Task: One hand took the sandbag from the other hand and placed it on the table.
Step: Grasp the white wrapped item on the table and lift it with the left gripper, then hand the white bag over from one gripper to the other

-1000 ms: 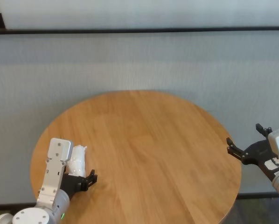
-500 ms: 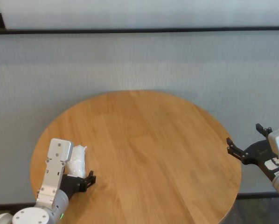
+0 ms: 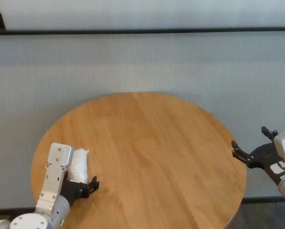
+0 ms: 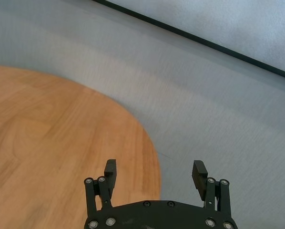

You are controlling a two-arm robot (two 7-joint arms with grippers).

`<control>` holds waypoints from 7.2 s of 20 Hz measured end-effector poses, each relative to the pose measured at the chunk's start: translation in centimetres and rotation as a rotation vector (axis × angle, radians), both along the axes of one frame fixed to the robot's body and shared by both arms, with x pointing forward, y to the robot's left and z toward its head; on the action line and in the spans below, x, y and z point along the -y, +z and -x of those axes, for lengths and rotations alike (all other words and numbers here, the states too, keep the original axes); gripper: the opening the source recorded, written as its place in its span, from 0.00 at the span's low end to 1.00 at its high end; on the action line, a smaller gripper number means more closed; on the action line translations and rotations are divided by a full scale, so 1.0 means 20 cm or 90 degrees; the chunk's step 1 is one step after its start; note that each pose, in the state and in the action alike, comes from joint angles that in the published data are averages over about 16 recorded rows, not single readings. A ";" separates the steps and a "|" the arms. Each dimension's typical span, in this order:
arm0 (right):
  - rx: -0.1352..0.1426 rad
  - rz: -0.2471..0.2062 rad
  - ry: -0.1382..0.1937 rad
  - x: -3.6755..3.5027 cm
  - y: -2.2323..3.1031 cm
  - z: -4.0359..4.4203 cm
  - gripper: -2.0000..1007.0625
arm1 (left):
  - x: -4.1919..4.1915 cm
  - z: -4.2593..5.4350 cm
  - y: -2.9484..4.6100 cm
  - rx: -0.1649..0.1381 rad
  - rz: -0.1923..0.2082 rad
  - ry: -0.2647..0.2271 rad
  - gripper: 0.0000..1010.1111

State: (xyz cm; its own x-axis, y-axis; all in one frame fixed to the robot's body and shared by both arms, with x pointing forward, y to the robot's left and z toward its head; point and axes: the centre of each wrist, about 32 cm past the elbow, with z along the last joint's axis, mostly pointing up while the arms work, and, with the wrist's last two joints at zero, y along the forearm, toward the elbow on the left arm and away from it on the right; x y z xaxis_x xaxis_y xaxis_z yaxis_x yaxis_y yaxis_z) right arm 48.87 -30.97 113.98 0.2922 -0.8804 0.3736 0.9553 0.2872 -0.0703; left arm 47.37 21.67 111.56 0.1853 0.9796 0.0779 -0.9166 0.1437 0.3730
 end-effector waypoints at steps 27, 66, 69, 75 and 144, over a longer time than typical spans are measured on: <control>0.000 0.000 0.000 0.000 0.000 0.000 0.99 | 0.003 0.000 0.001 -0.003 -0.004 0.002 0.79; 0.000 0.000 0.000 0.000 0.000 0.000 0.99 | 0.004 0.000 0.002 -0.003 -0.005 0.002 0.38; 0.000 0.000 0.000 0.000 0.000 0.000 0.99 | 0.004 0.000 0.002 -0.003 -0.005 0.002 0.38; 0.000 0.000 0.000 0.000 0.000 0.000 0.99 | 0.004 0.000 0.002 -0.003 -0.005 0.002 0.38; 0.000 0.000 0.000 0.000 0.000 0.000 0.99 | -0.211 0.148 0.310 0.234 0.056 -0.284 0.38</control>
State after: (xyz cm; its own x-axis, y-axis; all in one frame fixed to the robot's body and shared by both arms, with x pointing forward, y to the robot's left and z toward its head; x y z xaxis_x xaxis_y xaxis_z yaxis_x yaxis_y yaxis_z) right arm 48.87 -30.97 113.98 0.2921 -0.8804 0.3736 0.9553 0.2872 -0.0703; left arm 44.42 25.90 117.76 0.5575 0.8187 0.1375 -0.8273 0.5616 0.0106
